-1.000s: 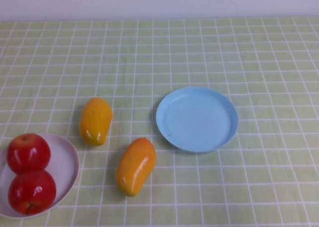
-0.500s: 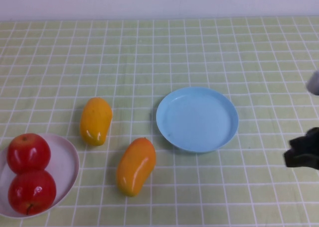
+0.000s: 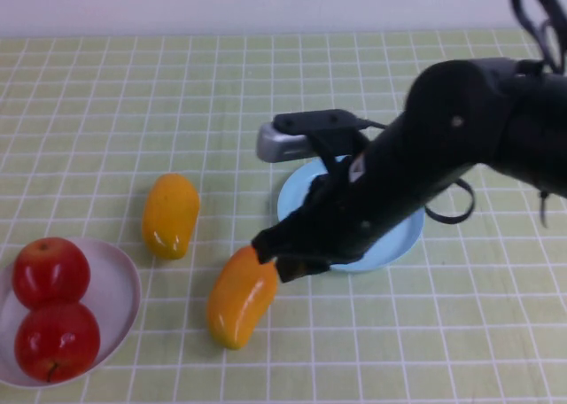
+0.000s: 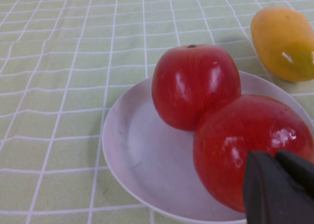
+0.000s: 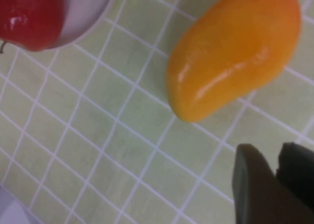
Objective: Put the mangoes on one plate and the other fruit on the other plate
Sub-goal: Put another type of fruit in the right plate
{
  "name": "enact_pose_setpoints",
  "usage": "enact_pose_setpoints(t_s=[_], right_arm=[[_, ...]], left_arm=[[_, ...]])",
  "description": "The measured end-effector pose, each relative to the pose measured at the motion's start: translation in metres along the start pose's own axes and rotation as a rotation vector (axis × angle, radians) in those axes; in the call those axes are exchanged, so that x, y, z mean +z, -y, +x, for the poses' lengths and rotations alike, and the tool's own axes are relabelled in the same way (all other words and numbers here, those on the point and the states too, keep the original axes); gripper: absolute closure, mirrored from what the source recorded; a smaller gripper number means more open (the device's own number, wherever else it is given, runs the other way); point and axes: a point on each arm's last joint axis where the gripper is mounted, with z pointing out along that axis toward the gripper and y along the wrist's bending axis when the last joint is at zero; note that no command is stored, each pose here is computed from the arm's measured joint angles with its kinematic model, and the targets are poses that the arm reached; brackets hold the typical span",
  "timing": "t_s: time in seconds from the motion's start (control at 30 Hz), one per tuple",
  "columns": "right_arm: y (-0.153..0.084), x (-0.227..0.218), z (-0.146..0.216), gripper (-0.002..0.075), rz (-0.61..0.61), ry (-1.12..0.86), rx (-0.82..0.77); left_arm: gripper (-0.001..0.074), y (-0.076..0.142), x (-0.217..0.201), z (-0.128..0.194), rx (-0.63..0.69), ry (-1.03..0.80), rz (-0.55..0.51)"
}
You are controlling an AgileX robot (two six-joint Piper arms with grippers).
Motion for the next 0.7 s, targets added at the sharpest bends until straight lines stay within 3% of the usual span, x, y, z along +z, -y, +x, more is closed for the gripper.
enact_pose_setpoints(t_s=[0.13,0.3,0.43,0.7], right_arm=[[-0.017,0.027,-0.013,0.0461,-0.015,-0.029,0.022],[-0.024,0.054,-0.025,0.0123,-0.011,-0.074,0.097],[-0.024,0.071,-0.036,0.0050,-0.002,-0.085,0.200],[-0.014,0.098,-0.046,0.0036,0.108,-0.131,0.295]], left_arm=[[0.0732,0.000,0.000,0.000,0.000,0.000,0.000],[0.0732,0.000,0.000,0.000,0.000,0.000,0.000],[0.0732,0.000,0.000,0.000,0.000,0.000,0.000],[0.0732,0.000,0.000,0.000,0.000,0.000,0.000]])
